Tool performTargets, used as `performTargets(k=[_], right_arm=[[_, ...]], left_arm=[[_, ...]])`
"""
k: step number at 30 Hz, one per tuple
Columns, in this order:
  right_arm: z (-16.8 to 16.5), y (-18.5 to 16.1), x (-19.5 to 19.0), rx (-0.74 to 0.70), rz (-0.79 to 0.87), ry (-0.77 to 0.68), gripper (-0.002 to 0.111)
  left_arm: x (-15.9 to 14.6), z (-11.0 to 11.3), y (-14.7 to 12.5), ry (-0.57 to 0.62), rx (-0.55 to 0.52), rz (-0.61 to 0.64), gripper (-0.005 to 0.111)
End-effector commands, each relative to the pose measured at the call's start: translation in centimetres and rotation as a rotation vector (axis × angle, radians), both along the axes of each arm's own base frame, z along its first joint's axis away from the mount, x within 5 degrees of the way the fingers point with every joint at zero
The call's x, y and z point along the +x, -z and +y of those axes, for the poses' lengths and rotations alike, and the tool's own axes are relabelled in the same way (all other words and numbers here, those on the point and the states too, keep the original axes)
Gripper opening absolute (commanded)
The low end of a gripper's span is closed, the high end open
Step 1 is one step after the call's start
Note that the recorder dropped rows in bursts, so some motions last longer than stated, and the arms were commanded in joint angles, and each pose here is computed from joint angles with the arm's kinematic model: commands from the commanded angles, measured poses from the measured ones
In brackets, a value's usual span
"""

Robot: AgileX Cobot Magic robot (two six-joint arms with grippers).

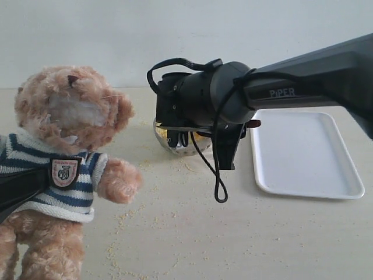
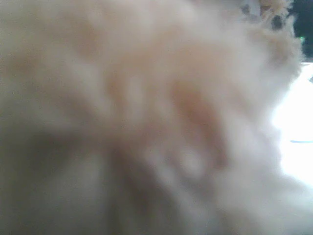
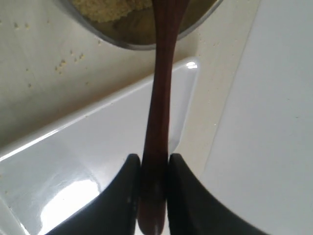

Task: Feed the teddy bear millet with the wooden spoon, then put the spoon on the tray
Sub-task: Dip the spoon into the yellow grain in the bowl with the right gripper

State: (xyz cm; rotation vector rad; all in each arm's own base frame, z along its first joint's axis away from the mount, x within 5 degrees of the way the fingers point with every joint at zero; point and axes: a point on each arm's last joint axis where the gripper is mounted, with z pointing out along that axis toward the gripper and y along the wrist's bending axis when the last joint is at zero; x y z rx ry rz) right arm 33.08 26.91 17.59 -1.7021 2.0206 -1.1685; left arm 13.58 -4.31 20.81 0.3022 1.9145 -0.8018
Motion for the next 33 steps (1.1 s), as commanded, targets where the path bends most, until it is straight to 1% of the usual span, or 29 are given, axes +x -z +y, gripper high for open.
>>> performTargets(k=[1,9,14,20,25,28,33], right_arm=[[-0.3,-0.7,0.1,0.026,-0.012,0.019,0.000],[-0.2,-1.6,-0.1,0.098,-0.015,0.028,0.000],[0.1,-1.6,-0.5,0.164,0.039,0.037,0.000],[-0.5,-1.9,-0.5,0.154,0.044,0.067,0.000],[-2.0,-2.3,0.5,0.163,0.047,0.114,0.000],[-2.6,-2.3,1.0,0.136,0.056,0.103,0.000],[-2.4,-2.3,1.1,0.118,0.061,0.061,0.000]], left_arm=[[0.1,0.0,-0.2,-0.004,-0.024,-0.007,0.005],[0.1,0.0,-0.2,-0.003,-0.022,-0.009,0.005],[0.1,0.0,-0.2,-0.003,-0.022,-0.009,0.005],[0.1,0.0,-0.2,-0.003,-0.022,-0.009,0.005],[0.1,0.0,-0.2,-0.003,-0.022,-0.009,0.005],[0.1,0.0,-0.2,-0.003,-0.022,-0.009,0.005],[0.1,0.0,-0.2,-0.003,-0.022,-0.009,0.005]])
